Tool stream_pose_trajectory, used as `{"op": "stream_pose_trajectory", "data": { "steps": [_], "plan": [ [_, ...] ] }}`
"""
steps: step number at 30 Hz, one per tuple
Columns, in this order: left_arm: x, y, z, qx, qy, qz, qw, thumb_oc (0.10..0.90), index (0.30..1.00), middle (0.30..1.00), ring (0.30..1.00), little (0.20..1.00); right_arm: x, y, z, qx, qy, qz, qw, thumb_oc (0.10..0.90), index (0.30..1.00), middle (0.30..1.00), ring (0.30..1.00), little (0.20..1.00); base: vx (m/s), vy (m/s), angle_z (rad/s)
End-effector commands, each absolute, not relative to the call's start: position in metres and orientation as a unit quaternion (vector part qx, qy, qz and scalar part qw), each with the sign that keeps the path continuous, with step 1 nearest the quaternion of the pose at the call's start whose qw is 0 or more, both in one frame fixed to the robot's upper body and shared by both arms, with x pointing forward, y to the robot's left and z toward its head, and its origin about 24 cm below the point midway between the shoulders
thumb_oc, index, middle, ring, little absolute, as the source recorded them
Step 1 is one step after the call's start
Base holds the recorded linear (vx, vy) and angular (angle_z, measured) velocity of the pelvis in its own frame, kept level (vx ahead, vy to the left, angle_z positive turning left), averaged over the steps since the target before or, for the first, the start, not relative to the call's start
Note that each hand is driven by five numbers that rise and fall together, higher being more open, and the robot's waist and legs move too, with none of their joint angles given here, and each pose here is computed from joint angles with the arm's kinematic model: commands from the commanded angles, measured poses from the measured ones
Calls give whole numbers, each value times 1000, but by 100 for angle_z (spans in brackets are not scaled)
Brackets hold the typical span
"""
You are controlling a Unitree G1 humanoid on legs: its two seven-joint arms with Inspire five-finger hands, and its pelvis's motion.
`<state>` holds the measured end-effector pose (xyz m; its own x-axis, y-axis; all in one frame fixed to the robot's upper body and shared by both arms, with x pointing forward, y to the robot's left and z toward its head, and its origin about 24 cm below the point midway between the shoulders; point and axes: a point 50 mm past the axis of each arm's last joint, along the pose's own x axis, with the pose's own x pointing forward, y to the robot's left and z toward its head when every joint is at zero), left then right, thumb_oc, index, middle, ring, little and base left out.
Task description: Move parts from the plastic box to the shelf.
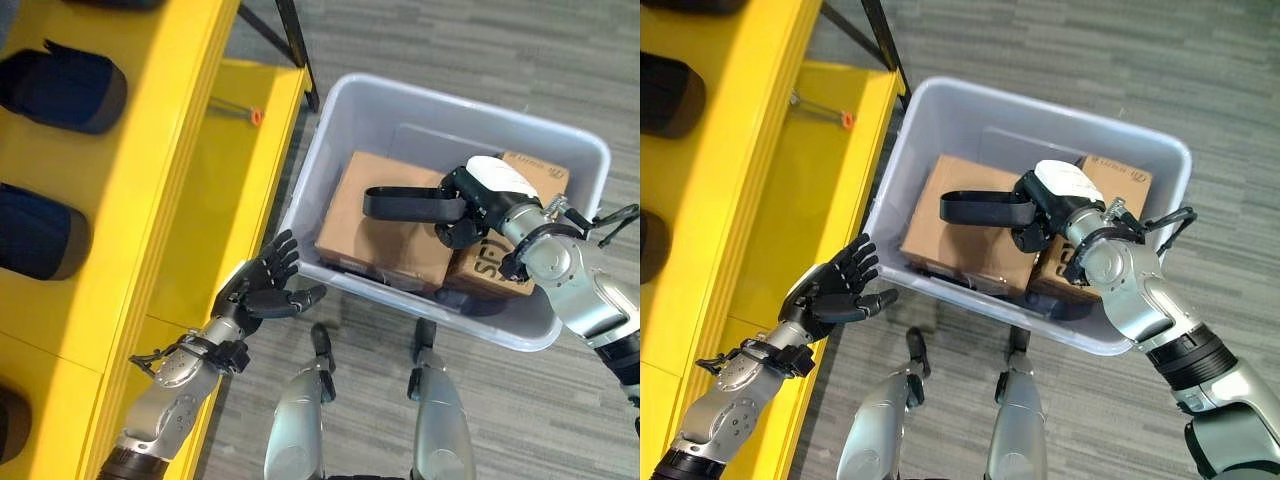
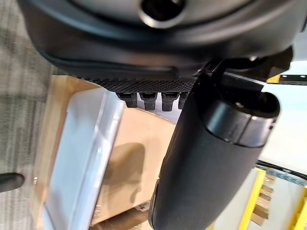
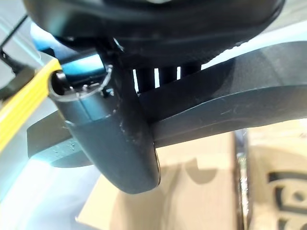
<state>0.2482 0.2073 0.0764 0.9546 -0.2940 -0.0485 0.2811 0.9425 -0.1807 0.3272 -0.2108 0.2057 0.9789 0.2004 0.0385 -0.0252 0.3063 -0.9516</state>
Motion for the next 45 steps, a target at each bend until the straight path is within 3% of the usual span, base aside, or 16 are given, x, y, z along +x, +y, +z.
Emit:
{"op": "stream_pose_trajectory", "data": {
  "steps": [1, 7, 14, 20, 28, 38, 45],
  "plan": [
    [245, 201, 105, -54, -36, -176, 982, 900, 1000, 1000, 1000, 1000, 303, -179, 271, -576, -247, 87, 774, 400, 300, 300, 300, 300, 76, 23, -2],
    [243, 212, 105, 38, -48, -172, 983, 900, 1000, 1000, 1000, 1000, 294, -178, 242, -531, -187, 203, 801, 400, 300, 300, 300, 300, 106, 30, -7],
    [250, 228, 127, 166, -121, -144, 968, 900, 1000, 1000, 1000, 1000, 283, -161, 214, -468, -110, 353, 803, 400, 300, 300, 300, 300, 102, 31, -6],
    [256, 227, 149, 226, -180, -143, 947, 900, 1000, 1000, 1000, 1000, 280, -148, 191, -429, -55, 410, 803, 400, 300, 300, 300, 300, 66, -5, -1],
    [259, 221, 173, 280, -240, -159, 916, 900, 1000, 1000, 1000, 1000, 284, -147, 176, -416, -12, 423, 805, 400, 300, 300, 300, 300, 25, -15, -1],
    [254, 205, 172, 300, -214, -288, 884, 900, 1000, 1000, 1000, 1000, 291, -149, 191, -450, -27, 400, 798, 400, 300, 300, 300, 300, 7, 3, -3],
    [247, 228, 171, 303, -171, -312, 884, 900, 1000, 1000, 1000, 1000, 291, -164, 196, -470, -21, 376, 798, 400, 300, 300, 300, 300, 14, 34, -3]
  ]
}}
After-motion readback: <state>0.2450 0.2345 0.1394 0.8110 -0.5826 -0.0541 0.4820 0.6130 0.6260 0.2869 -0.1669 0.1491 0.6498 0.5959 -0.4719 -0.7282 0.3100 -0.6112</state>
